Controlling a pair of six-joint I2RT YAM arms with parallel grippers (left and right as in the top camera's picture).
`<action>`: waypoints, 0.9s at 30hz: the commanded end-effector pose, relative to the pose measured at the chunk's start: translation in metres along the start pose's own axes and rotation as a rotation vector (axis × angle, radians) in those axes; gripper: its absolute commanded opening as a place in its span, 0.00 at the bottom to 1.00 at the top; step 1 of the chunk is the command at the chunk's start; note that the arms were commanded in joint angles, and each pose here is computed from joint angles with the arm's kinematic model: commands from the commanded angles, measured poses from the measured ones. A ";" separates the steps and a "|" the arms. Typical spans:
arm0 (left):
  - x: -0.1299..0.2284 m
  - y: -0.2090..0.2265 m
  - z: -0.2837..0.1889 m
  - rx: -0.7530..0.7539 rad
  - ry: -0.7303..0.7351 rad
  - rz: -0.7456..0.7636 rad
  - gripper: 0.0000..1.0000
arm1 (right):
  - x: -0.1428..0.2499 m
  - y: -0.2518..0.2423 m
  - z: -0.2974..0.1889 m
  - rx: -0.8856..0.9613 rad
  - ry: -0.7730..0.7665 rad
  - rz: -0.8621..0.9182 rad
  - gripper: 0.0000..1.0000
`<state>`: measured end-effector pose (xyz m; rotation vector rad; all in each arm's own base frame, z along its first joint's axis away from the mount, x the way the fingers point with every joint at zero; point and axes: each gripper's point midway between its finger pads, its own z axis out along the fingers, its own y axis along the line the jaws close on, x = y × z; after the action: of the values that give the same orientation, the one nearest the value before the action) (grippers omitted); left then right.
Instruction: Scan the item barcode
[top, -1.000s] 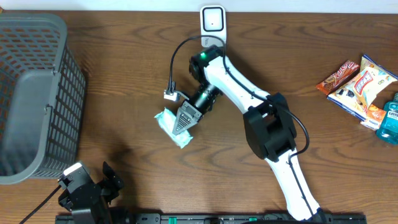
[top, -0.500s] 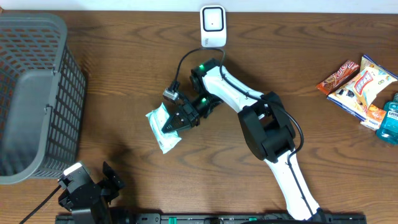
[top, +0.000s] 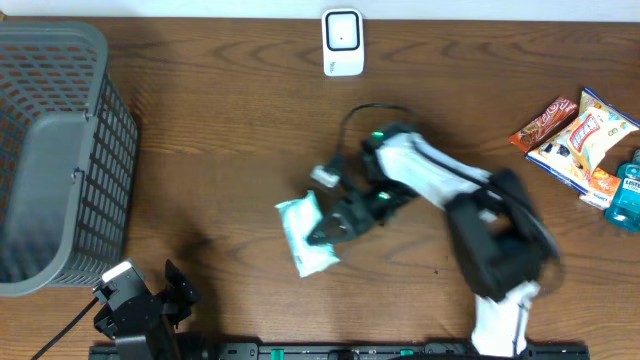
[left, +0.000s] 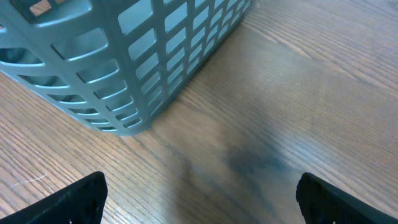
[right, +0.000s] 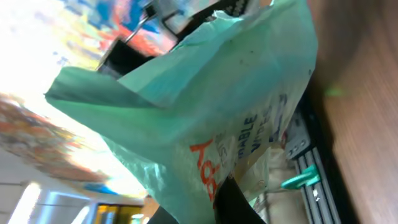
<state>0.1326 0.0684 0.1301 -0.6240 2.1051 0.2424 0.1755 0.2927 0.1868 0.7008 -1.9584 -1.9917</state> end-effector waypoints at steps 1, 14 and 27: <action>-0.004 0.002 -0.002 -0.006 -0.013 -0.014 0.97 | 0.023 0.010 -0.009 -0.008 -0.059 -0.100 0.01; -0.004 0.002 -0.002 -0.006 -0.013 -0.014 0.97 | 0.029 0.002 -0.049 0.031 -0.218 -0.144 0.01; -0.004 0.002 -0.002 -0.007 -0.013 -0.014 0.97 | -0.054 -0.010 -0.098 0.326 -0.163 -0.308 0.02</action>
<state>0.1326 0.0684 0.1304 -0.6240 2.1043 0.2422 0.2542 0.2328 0.1964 1.2026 -2.2999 -2.2239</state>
